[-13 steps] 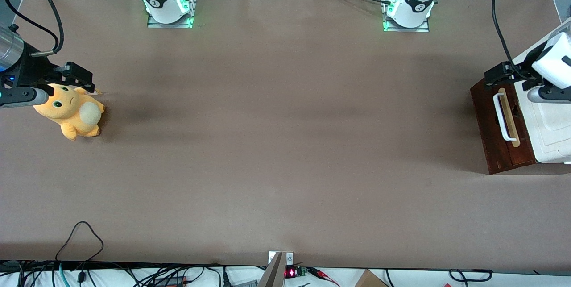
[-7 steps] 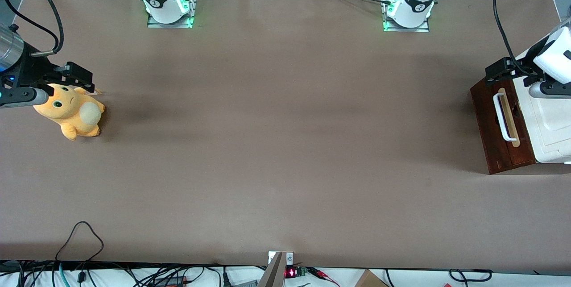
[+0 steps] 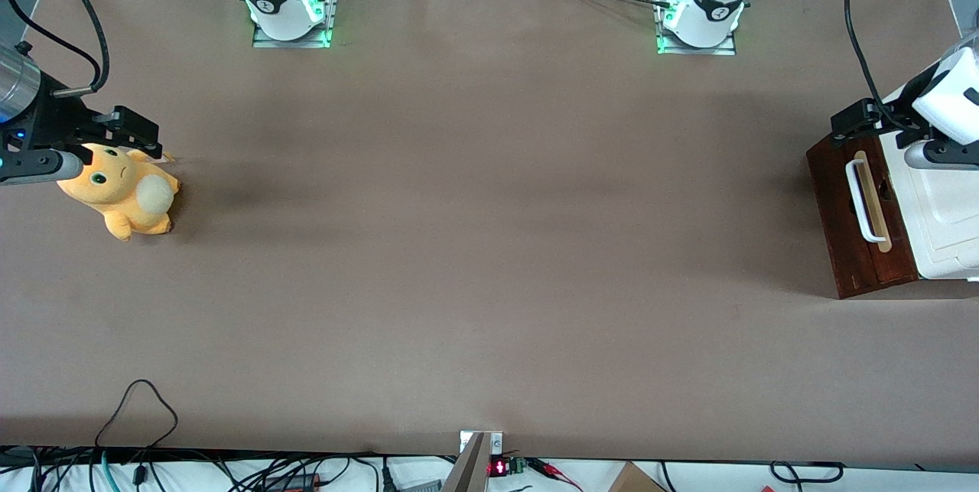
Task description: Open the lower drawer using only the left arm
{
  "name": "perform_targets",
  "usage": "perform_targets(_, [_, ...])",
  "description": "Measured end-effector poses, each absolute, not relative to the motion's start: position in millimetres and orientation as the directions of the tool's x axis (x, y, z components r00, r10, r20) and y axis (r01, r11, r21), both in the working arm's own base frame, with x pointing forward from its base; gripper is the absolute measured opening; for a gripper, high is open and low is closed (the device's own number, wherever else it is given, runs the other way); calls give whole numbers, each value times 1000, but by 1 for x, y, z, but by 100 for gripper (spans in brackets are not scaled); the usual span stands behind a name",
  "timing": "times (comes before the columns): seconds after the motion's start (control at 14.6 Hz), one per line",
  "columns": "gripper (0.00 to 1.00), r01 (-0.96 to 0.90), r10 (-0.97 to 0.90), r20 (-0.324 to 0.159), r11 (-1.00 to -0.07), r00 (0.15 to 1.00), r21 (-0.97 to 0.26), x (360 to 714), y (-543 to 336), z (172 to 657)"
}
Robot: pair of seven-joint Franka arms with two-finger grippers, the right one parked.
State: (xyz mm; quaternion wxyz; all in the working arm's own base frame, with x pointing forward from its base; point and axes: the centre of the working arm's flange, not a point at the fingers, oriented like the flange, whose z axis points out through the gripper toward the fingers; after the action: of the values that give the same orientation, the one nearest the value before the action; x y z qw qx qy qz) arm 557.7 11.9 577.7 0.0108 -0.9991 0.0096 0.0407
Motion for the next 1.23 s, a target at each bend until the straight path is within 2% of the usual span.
perform_targets(0.27, [100,-70,-68,-108,-997,992,-13,559,14,565])
perform_targets(0.75, [100,-84,-81,-99,-996,992,-22,560,12,569])
perform_targets(0.89, [100,-101,-87,-116,-988,989,-115,562,7,564])
perform_targets(1.03, [100,-97,-65,-131,-960,989,-263,567,-11,554])
perform_targets(1.23, [100,-106,-18,-180,-866,983,-488,577,-34,508])
